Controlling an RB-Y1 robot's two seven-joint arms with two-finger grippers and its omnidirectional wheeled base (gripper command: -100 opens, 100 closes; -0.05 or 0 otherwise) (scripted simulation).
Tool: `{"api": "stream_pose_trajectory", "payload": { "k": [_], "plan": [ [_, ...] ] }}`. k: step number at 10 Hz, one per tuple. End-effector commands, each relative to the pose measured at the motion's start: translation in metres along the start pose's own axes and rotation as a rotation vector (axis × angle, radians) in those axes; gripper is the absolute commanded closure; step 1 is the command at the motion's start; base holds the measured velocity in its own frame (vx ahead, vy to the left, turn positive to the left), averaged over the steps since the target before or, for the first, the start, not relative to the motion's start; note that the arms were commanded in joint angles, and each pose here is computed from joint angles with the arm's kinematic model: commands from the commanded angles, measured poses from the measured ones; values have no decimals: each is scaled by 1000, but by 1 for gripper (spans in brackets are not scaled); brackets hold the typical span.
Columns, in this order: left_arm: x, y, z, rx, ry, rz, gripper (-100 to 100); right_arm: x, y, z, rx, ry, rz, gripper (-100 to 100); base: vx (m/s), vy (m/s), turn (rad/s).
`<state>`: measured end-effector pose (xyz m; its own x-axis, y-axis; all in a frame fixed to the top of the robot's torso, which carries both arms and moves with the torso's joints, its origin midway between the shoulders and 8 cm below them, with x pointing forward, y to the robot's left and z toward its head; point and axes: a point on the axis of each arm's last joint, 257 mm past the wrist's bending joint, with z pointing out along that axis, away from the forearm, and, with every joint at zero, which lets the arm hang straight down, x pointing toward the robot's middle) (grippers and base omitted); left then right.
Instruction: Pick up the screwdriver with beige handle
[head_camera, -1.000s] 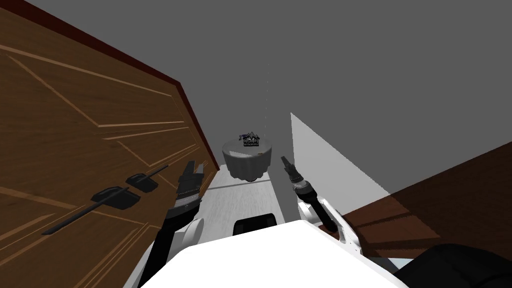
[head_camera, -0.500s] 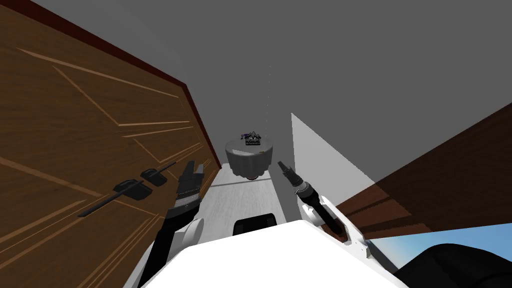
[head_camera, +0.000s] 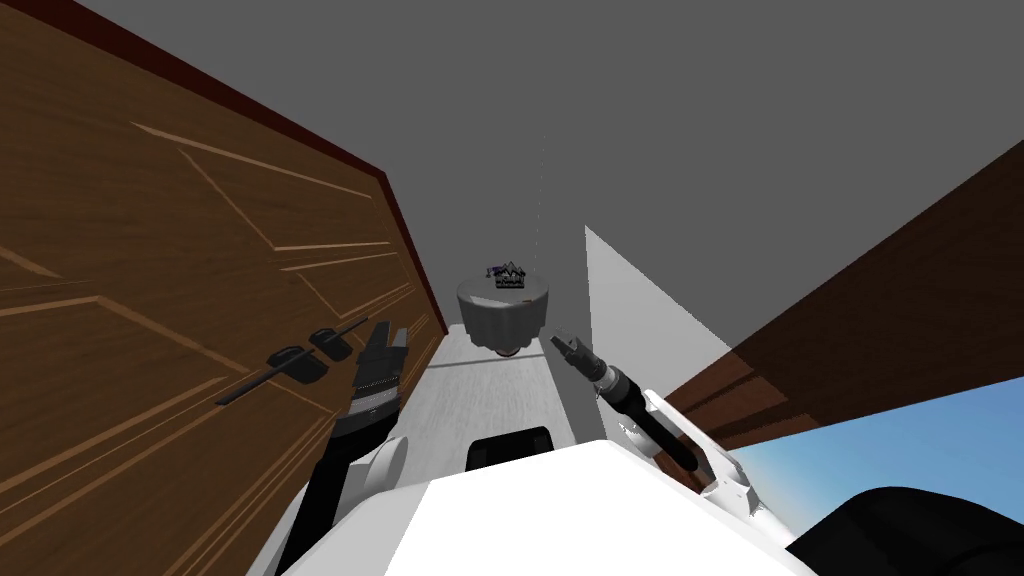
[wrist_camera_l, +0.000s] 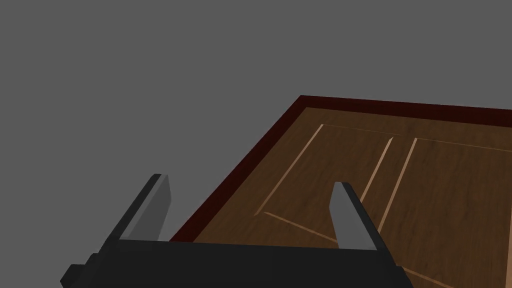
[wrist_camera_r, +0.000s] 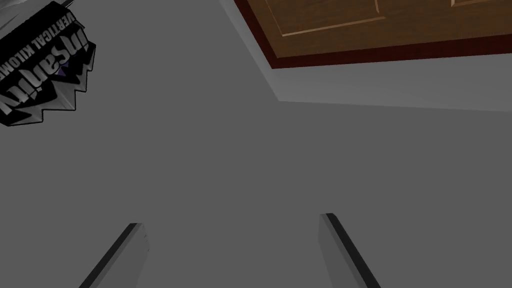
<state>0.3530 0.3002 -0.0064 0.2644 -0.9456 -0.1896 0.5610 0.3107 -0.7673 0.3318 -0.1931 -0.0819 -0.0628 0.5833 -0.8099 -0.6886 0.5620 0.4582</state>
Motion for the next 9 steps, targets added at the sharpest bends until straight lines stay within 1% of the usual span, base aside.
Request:
{"api": "stream_pose_trajectory", "payload": {
  "k": [1,2,3,4,5,6,7,8,9],
  "plan": [
    [0,0,0,0,0,0,0,11,1,-5,-16,55,-20,-100,-59,51,20],
    [0,0,0,0,0,0,0,26,0,-13,-30,115,-37,-100,-66,58,53],
    [0,0,0,0,0,0,0,27,0,-15,-36,139,-47,-100,-67,47,32],
    [0,0,0,0,0,0,0,42,-2,-25,-47,197,-61,-100,-73,52,71],
    [0,0,0,0,0,0,0,43,-3,-27,-54,224,-71,-100,-57,43,28],
    [0,0,0,0,0,0,0,57,-6,-38,-62,282,-84,-100,-55,63,66],
    [0,0,0,0,0,0,0,58,-7,-41,-69,308,-94,-100,-41,58,35],
    [0,0,0,0,0,0,0,58,-7,-42,-71,316,-97,-100,-16,25,-4],
    [0,0,0,0,0,0,0,72,-12,-56,-79,384,-111,-100,-32,47,82]
  ]
}}
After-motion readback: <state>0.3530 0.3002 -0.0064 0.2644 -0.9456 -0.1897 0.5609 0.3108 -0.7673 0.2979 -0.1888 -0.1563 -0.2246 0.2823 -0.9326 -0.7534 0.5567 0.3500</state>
